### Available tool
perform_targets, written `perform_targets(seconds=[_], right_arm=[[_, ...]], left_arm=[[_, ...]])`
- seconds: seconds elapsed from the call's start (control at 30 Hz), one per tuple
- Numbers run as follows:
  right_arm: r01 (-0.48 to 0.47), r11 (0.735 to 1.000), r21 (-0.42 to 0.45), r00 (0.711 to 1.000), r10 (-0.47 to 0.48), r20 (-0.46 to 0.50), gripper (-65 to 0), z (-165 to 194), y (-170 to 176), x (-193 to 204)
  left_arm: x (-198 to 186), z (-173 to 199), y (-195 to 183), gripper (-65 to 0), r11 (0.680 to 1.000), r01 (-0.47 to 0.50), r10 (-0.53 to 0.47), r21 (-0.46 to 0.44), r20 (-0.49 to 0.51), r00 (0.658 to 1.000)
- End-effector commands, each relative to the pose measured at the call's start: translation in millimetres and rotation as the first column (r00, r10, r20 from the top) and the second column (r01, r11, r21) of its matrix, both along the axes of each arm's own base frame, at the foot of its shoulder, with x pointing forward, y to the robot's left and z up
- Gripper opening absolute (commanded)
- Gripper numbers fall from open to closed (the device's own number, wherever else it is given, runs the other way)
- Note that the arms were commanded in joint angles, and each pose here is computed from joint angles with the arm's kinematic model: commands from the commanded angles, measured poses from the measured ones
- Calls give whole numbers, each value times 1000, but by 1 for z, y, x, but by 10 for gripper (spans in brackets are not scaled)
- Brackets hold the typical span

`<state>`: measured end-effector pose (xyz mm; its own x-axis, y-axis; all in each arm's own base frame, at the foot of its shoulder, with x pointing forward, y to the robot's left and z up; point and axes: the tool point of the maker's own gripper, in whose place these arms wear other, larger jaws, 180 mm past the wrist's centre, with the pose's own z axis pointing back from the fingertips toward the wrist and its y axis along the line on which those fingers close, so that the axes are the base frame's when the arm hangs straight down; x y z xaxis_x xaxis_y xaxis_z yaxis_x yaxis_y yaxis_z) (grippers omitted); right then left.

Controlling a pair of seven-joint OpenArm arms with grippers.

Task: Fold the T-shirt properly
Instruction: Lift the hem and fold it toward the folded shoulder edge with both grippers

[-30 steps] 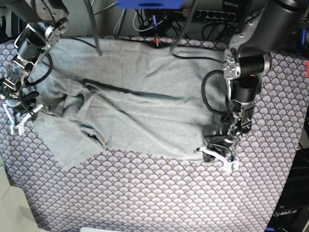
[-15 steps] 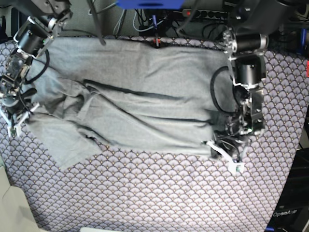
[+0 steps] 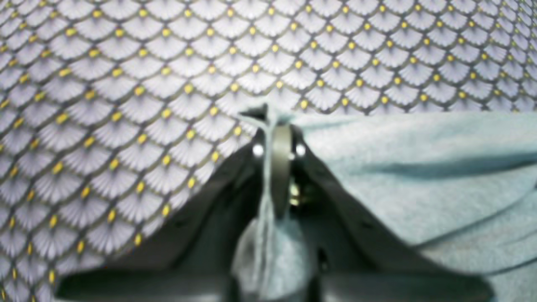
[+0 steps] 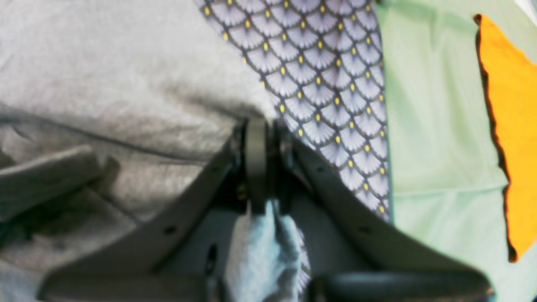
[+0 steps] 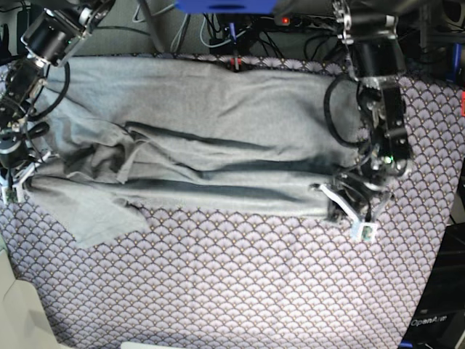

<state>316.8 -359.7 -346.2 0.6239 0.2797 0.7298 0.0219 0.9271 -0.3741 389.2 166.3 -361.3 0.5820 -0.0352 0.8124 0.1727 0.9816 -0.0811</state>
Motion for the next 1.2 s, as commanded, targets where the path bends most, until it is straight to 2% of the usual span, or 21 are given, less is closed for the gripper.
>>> perform_targets(seconds=[0.0, 0.2, 0.33, 0.47, 0.53, 0.67, 0.9, 1.17], right_arm=[[-2, 999, -32, 998, 4, 60, -650, 22, -6, 8], [-12, 997, -82, 996, 19, 85, -650, 38, -2, 1], [-13, 995, -95, 994, 23, 103, -650, 46, -1, 2], [-10, 995, -99, 995, 19, 96, -650, 44, -3, -1], [-18, 995, -98, 997, 26, 79, -650, 38, -2, -7], [-63, 996, -64, 990, 70, 126, -650, 32, 10, -16], [-97, 995, -6, 986, 97, 135, -650, 16, 19, -43], [-101, 995, 8, 982, 98, 162, -650, 9, 16, -76]], left_arm=[[7, 19, 1, -650, 1000, 4, -4, 5, 59, 998], [-6, 32, 0, -650, 1000, 11, -13, 29, 97, 995], [-11, 41, 19, -650, 999, -44, 40, 30, 123, 992], [-18, 33, 35, -650, 996, -78, 75, 40, 71, 995], [-21, 31, 37, -650, 997, -57, 54, 51, 57, 997], [-31, 29, 39, -650, 997, 22, -24, 79, 34, 999], [-56, 10, 40, -650, 991, 90, -86, 104, -39, 996], [-72, -3, 40, -650, 989, 104, -96, 106, -79, 992]])
